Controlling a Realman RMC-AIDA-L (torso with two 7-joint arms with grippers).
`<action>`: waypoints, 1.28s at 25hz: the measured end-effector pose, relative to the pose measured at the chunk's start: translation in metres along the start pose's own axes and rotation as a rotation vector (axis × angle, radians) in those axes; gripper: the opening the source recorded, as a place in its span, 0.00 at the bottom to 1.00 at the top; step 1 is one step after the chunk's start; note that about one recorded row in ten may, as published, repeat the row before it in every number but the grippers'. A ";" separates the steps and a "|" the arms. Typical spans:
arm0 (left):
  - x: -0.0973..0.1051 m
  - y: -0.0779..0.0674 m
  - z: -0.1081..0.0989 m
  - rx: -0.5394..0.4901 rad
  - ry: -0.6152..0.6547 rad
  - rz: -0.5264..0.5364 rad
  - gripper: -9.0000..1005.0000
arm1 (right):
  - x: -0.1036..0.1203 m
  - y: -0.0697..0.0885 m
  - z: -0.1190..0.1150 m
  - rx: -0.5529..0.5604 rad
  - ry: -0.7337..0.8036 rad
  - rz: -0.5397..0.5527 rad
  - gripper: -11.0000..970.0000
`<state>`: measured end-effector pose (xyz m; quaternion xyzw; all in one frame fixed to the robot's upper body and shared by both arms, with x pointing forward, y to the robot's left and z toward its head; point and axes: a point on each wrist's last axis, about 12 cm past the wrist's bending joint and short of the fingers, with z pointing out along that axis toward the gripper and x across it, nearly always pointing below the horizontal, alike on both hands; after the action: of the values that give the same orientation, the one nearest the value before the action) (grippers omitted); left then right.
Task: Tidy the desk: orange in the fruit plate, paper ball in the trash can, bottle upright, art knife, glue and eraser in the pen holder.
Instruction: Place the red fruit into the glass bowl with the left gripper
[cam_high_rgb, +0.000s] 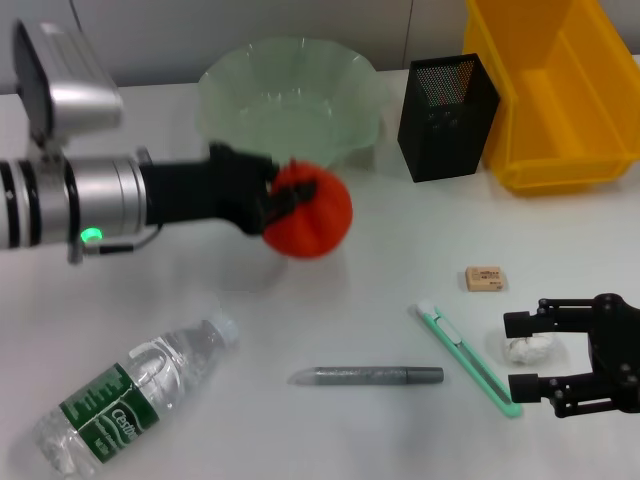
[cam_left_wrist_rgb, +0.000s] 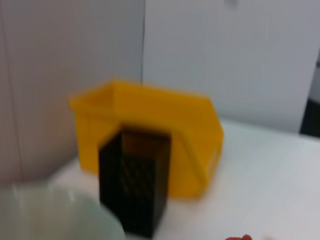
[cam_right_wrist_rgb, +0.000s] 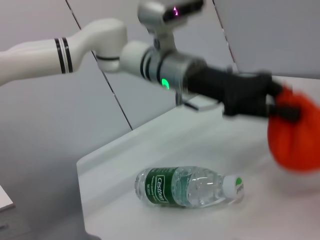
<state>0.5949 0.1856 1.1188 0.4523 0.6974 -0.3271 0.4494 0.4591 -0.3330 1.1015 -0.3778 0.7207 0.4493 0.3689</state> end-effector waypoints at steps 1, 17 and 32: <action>0.000 0.000 0.000 0.000 0.000 0.000 0.24 | 0.000 0.000 0.000 0.000 0.000 0.000 0.81; -0.069 0.047 0.057 -0.320 -0.147 -0.046 0.11 | -0.002 -0.002 0.010 -0.042 -0.018 0.012 0.81; -0.050 0.050 0.074 -0.450 -0.047 -0.103 0.10 | -0.017 -0.011 0.032 -0.116 -0.011 -0.011 0.81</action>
<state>0.6749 0.1235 1.1339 0.2966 0.7644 -0.1963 0.5377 0.4824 -0.3029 1.1020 -0.3998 0.6895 0.4903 0.3527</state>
